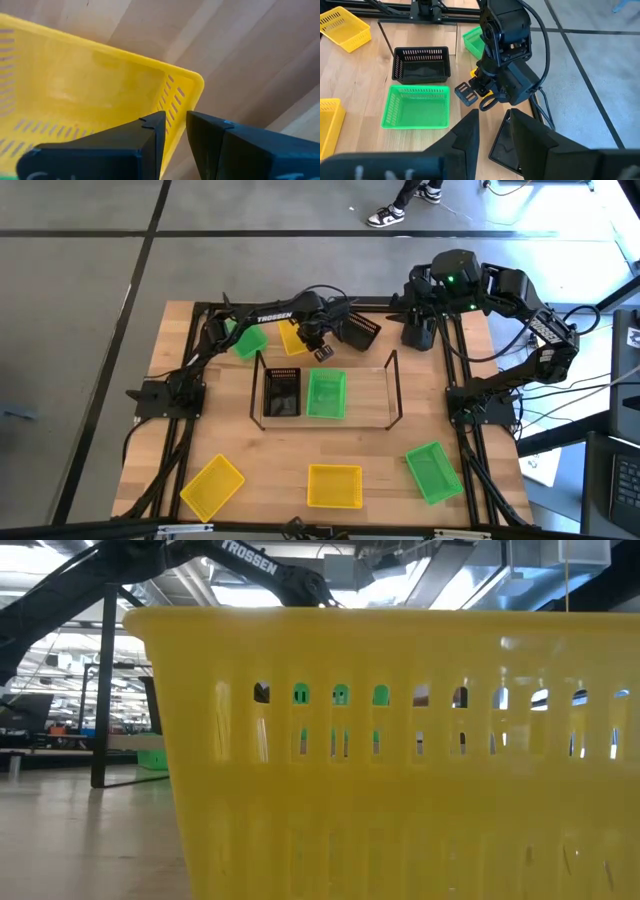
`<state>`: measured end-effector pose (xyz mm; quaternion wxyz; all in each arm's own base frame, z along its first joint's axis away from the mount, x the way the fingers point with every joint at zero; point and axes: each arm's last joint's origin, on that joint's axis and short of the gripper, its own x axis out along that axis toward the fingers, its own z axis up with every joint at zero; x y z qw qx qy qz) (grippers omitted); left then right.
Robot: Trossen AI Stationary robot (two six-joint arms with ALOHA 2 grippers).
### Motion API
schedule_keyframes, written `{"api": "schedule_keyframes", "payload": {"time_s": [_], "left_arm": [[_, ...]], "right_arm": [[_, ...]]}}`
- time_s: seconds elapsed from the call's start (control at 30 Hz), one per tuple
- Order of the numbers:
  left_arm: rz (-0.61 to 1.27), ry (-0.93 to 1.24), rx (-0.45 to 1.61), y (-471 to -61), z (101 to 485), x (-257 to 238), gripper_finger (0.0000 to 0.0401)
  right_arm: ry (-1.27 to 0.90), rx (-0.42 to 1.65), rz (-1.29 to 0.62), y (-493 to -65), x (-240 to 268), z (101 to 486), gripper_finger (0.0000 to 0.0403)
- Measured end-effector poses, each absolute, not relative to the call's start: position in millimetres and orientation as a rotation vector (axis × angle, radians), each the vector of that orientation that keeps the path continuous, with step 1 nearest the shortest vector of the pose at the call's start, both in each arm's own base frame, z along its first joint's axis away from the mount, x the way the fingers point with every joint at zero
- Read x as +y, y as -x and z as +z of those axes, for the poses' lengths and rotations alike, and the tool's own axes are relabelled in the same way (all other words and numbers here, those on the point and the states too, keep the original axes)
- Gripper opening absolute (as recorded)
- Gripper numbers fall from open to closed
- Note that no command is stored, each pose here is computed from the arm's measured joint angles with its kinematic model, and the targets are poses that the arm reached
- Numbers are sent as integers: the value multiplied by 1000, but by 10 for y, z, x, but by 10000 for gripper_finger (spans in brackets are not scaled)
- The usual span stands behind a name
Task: Stack baskets on shelf by color
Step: Put the top yellow bin on the shelf
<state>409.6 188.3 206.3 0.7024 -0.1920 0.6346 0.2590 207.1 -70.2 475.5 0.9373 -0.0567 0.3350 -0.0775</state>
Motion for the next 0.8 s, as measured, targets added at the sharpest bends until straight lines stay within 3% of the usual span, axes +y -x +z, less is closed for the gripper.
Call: {"api": "schedule_keyframes", "payload": {"time_s": [0.8], "left_arm": [[583,372,1421,-4089,2079,1920,69]], "right_arm": [[119,685,-157,-2071,-702,4755,108]]}}
